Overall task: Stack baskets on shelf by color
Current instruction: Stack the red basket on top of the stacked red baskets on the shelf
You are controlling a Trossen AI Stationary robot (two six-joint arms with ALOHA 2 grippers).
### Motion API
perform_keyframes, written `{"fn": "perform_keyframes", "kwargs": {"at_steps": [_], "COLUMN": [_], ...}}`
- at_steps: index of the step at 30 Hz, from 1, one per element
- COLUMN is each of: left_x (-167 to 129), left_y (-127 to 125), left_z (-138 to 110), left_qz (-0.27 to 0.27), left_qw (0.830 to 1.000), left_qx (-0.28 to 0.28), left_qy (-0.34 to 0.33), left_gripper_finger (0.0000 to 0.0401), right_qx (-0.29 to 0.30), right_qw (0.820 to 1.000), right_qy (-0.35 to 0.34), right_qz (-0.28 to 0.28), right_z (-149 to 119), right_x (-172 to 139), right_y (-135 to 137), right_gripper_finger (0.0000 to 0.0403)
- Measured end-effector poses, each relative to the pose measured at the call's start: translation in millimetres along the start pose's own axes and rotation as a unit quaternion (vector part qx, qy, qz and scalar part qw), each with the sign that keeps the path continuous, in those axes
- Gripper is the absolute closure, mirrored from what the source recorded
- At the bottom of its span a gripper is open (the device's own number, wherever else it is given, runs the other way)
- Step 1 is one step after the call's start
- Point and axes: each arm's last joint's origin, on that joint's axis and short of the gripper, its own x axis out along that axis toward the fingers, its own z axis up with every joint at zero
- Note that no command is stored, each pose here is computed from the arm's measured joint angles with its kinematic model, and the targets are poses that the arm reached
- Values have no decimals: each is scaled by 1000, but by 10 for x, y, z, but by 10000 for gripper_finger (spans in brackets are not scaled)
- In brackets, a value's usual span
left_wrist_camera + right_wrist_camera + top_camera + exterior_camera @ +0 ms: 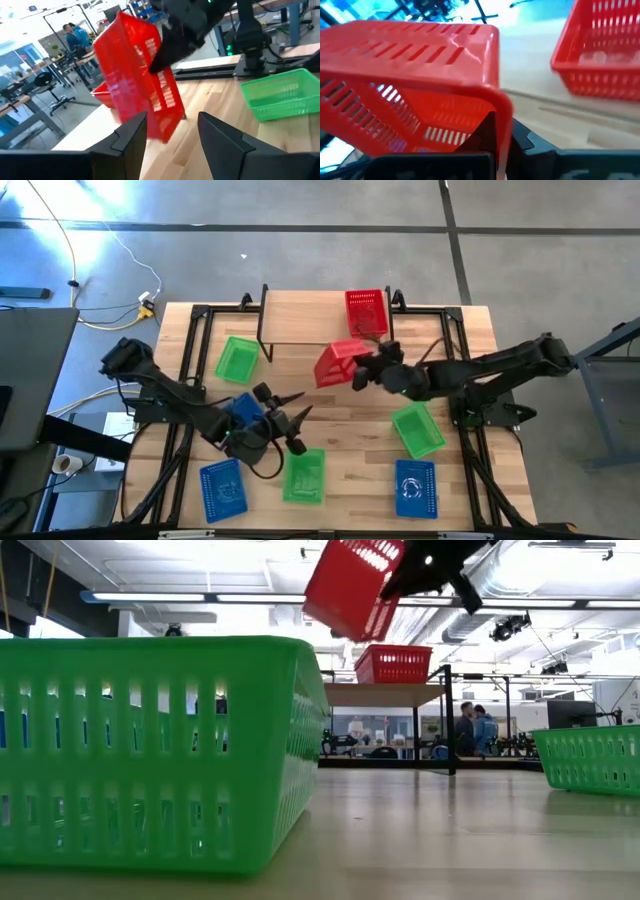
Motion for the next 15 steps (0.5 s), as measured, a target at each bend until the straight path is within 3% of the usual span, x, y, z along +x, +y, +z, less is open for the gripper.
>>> {"fn": "perform_keyframes", "kwargs": {"at_steps": [8,15], "left_x": [137,482], "left_y": [96,258], "left_z": [-47,-111], "left_qz": [33,28], "left_qw": [999,998], "left_qx": [22,21], "left_qy": [21,51], "left_gripper_finger": [233,233], "right_qx": [-32,-96], "right_qw": [999,995], "right_qy": [-23,-26], "right_qz": [29,21], "right_z": [537,1225], "right_x": [-190,-338], "right_y": [-128,-95], "right_gripper_finger": [403,403]}}
